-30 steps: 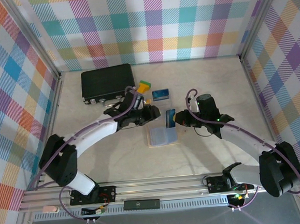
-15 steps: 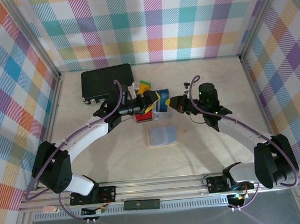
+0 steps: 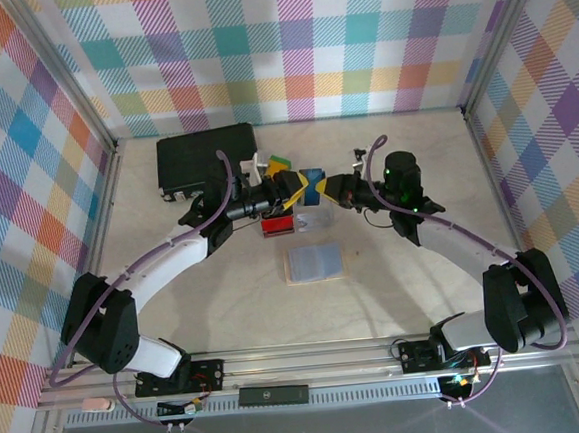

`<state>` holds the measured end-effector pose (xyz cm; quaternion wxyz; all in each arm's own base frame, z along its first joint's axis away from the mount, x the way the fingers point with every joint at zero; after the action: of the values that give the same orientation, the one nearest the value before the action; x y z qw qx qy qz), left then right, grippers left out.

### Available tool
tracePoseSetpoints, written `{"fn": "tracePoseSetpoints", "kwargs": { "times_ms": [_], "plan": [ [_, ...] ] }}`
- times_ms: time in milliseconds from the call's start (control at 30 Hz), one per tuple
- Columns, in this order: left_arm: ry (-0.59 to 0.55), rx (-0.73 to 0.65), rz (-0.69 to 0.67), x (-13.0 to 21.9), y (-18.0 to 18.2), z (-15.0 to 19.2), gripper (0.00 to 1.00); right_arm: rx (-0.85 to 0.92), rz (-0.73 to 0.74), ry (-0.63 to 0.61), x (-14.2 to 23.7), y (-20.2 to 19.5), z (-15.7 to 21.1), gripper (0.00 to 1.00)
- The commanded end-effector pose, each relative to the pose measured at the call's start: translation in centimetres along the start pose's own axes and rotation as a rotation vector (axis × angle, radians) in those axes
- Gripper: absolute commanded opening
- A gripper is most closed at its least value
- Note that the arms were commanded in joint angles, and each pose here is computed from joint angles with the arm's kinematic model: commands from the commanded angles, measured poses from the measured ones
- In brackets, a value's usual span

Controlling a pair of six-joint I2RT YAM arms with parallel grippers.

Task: Take the credit cards out of the card holder

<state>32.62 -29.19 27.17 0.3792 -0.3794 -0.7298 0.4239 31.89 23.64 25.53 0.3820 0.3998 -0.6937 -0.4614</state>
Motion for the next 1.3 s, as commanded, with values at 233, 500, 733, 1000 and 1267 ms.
{"fn": "tracePoseSetpoints", "kwargs": {
  "times_ms": [233,500,733,1000,1267],
  "plan": [
    [-0.023,-0.039,-0.076,1.6,1.1,-0.3,0.52,0.053,-0.095,0.008,0.3,2.7,-0.7,0.0],
    [0.017,-0.058,-0.016,0.9,-0.1,-0.1,0.44,0.036,-0.115,0.025,0.2,3.0,-0.6,0.0],
    [0.048,-0.046,0.056,0.2,-1.1,0.0,0.28,0.015,-0.137,0.049,-0.2,2.9,-0.6,0.01],
    [0.039,-0.06,-0.001,0.2,0.0,-0.2,0.0,0.024,-0.049,0.03,0.0,1.5,-0.4,0.12],
    [0.041,-0.253,-0.238,1.2,2.8,-0.7,0.0,0.06,0.264,-0.029,1.4,-2.1,-1.0,0.5]
  ]
}}
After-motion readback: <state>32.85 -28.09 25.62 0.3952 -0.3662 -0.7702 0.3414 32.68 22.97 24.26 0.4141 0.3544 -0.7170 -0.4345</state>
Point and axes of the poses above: each hand's point on the last joint's axis, 136 mm out from that joint toward the fingers, its own x axis back along the fingers, its own y axis along the line the jaws close on, z = x × y, the point moved 2 cm from there along x, back along the fingers, and after that the axes turned 4 degrees about -x, right-handed, at the moved point
